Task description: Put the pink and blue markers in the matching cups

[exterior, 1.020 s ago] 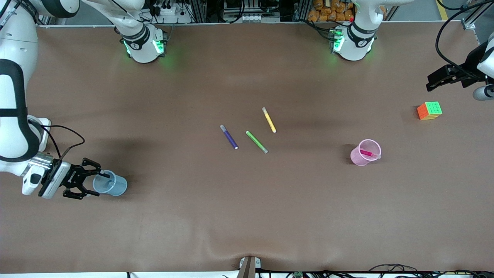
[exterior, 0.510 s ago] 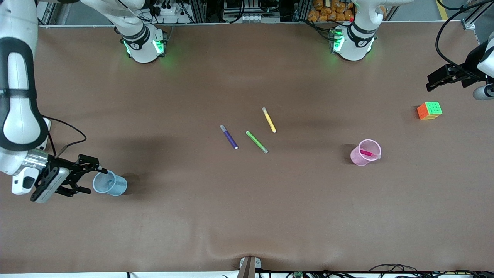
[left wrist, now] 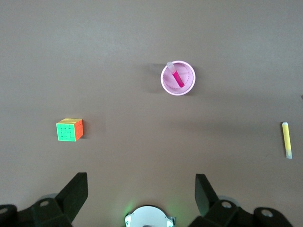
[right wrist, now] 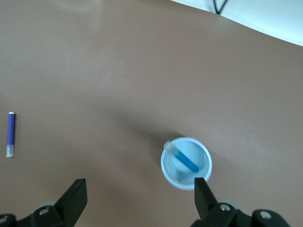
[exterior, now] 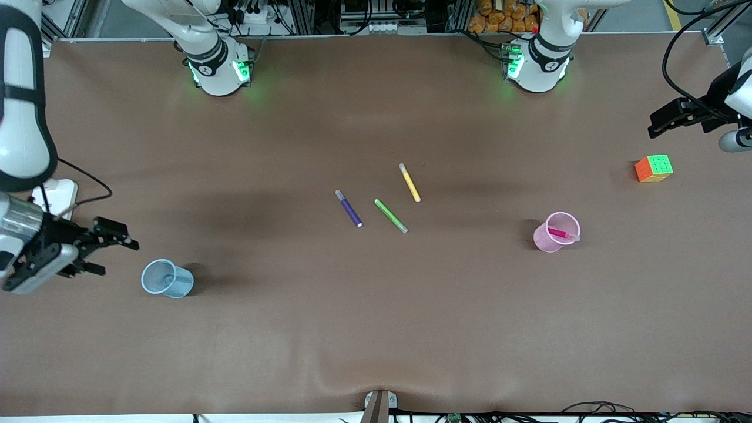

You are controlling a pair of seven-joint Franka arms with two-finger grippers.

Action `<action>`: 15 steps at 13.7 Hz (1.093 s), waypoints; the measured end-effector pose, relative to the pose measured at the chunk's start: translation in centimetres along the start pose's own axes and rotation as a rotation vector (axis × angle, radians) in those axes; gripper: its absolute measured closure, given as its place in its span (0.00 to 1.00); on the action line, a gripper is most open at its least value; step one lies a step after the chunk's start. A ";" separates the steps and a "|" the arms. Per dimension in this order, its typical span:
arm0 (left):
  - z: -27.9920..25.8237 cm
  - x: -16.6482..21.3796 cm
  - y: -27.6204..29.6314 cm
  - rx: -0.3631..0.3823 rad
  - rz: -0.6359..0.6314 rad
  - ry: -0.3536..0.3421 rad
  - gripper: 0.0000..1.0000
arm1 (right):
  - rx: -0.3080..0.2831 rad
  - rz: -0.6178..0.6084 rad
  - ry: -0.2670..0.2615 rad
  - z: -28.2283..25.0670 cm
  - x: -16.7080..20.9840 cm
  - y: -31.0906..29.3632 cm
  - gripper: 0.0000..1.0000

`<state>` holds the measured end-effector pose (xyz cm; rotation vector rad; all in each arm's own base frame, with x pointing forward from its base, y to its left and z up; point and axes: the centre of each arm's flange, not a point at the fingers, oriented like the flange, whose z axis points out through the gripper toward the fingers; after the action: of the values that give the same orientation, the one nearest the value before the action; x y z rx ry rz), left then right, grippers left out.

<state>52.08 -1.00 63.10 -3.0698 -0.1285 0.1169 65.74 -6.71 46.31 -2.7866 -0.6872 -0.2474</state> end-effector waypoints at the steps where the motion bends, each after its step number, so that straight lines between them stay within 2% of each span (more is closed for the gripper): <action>1: 0.0 0.0 0.0 0.000 0.001 0.000 0.00 | -0.028 0.025 -0.007 -1.6 -0.1 -0.6 0.00; 5: 0.0 -0.1 0.1 0.001 0.001 -0.009 0.00 | -0.132 0.120 -0.040 -7.0 -1.1 -2.5 0.00; 10: 0.1 -0.3 0.0 0.002 0.001 -0.016 0.00 | -0.143 0.210 -0.084 -11.3 -2.8 -5.3 0.00; 15: -0.3 -0.3 0.0 0.001 0.000 -0.008 0.00 | -0.184 0.335 -0.122 -14.0 -4.1 -7.9 0.00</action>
<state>51.83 -1.02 63.45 -3.0688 -0.1286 0.1293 56.96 -5.73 60.34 -3.0528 -0.2216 -0.0777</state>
